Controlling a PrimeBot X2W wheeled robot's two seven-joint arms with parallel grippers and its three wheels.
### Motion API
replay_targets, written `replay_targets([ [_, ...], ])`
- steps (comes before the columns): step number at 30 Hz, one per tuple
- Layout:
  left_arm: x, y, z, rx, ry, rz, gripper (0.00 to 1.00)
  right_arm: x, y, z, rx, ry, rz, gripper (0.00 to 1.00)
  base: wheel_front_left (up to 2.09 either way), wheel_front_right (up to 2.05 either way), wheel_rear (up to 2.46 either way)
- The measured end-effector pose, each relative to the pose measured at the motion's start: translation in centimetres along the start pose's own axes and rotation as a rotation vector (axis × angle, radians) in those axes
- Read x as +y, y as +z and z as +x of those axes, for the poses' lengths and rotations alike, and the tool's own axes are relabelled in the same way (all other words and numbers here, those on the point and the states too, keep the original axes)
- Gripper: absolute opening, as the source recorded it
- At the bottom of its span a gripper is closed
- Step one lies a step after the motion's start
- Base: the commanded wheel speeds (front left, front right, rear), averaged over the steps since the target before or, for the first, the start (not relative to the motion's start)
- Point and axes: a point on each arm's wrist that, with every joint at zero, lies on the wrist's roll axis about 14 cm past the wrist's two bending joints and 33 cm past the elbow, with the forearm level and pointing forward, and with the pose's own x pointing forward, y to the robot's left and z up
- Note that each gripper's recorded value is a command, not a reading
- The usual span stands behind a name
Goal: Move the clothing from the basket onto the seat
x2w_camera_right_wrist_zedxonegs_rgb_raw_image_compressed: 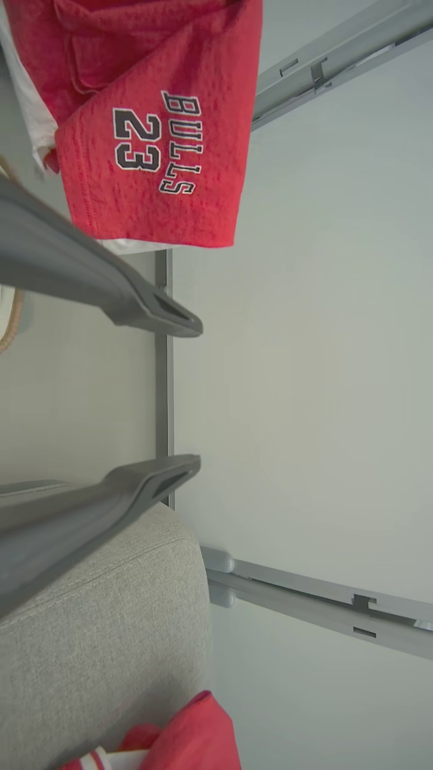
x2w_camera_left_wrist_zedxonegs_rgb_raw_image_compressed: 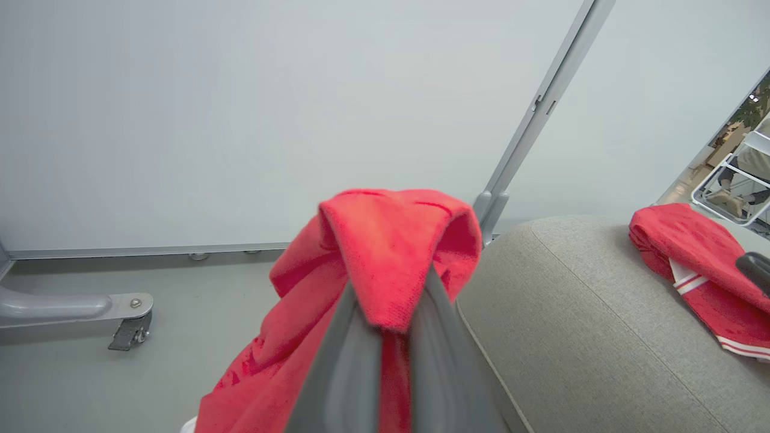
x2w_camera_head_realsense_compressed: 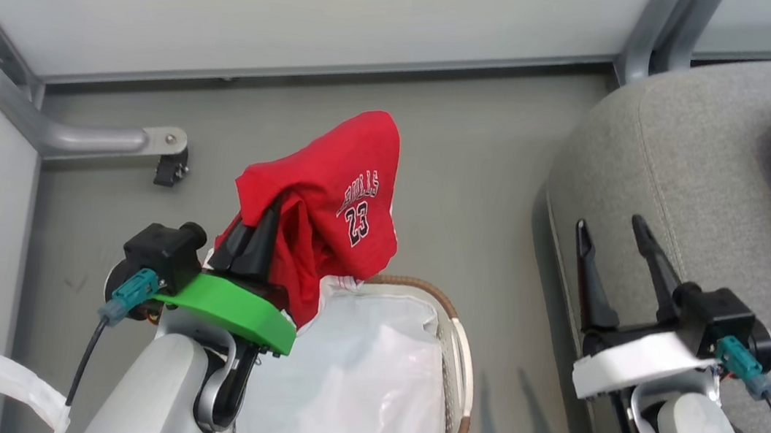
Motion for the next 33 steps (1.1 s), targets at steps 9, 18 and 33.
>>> replay_targets([
  [9, -1.5, 3.8, -1.5, -0.1, -0.024, 0.036, 0.0, 2.8, -0.2, -1.6, 0.018, 0.07, 0.005, 1.0, 0.0, 0.0, 0.0],
  [18, -2.1, 3.9, -2.6, -0.098, -0.036, 0.028, 0.0, 15.2, -1.0, -2.3, 0.046, 0.441, 0.065, 1.0, 0.0, 0.0, 0.0],
  [33, -3.5, 4.5, -3.5, -0.103, -0.08, 0.027, 0.0, 23.0, -1.6, 0.2, 0.051, 0.711, -0.013, 1.0, 0.0, 0.0, 0.0],
])
